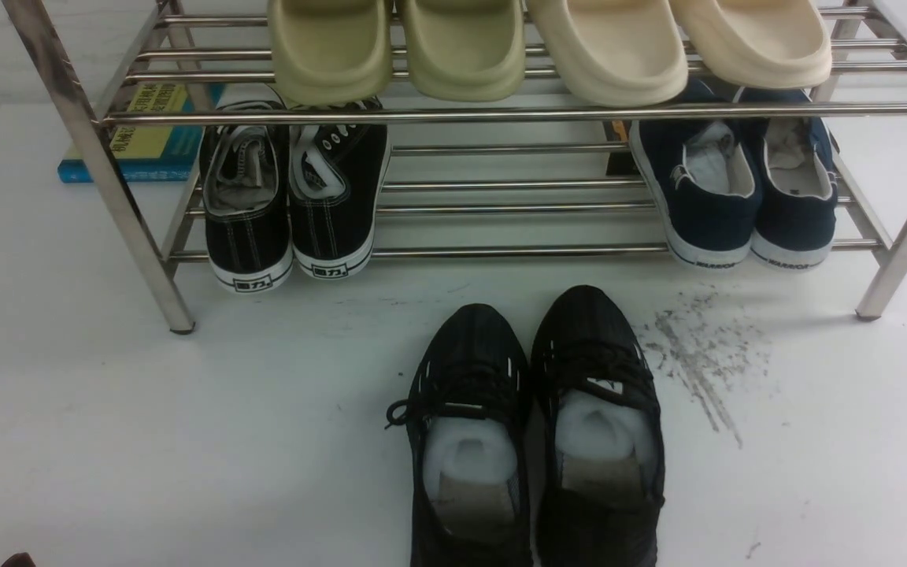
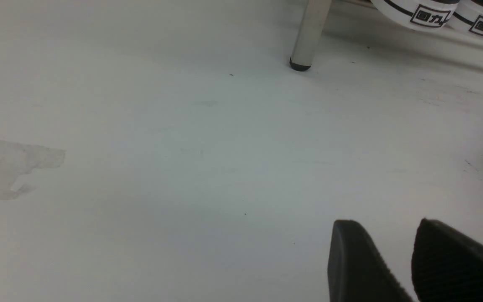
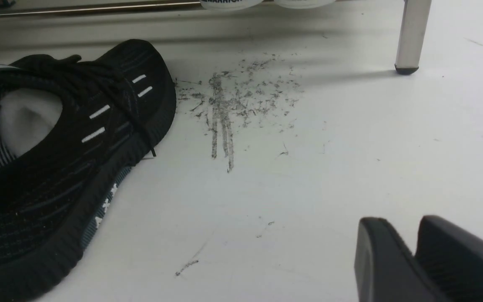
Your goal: Take the shoes off the shelf with your hand on the white table.
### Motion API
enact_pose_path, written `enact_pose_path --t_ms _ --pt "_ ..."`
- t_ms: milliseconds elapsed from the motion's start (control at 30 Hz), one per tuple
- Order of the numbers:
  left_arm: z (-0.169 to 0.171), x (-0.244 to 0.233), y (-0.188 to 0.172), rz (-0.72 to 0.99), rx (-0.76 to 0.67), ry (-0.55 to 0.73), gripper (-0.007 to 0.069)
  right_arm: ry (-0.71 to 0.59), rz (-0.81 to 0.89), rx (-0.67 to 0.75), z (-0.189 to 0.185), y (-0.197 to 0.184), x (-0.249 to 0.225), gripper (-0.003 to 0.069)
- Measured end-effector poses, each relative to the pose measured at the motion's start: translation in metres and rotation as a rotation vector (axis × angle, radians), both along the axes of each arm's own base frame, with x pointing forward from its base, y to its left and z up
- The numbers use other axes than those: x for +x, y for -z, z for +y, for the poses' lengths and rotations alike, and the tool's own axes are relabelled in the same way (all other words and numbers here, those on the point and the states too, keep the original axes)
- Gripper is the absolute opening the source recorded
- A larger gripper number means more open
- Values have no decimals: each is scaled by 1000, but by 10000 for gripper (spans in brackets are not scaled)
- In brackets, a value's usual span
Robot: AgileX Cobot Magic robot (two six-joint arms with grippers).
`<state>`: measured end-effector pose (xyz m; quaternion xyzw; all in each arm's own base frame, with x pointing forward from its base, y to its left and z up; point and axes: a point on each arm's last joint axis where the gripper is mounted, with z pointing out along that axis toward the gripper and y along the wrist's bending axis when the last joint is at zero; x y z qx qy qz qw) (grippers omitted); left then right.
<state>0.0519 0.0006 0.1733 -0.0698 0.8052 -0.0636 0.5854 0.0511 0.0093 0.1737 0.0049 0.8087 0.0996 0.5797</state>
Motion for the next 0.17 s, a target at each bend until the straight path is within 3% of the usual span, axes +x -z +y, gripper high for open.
enact_pose_path --t_ms 167 --pt "0 0 0 0 0 0 242 0 0 0 0 0 0 165"
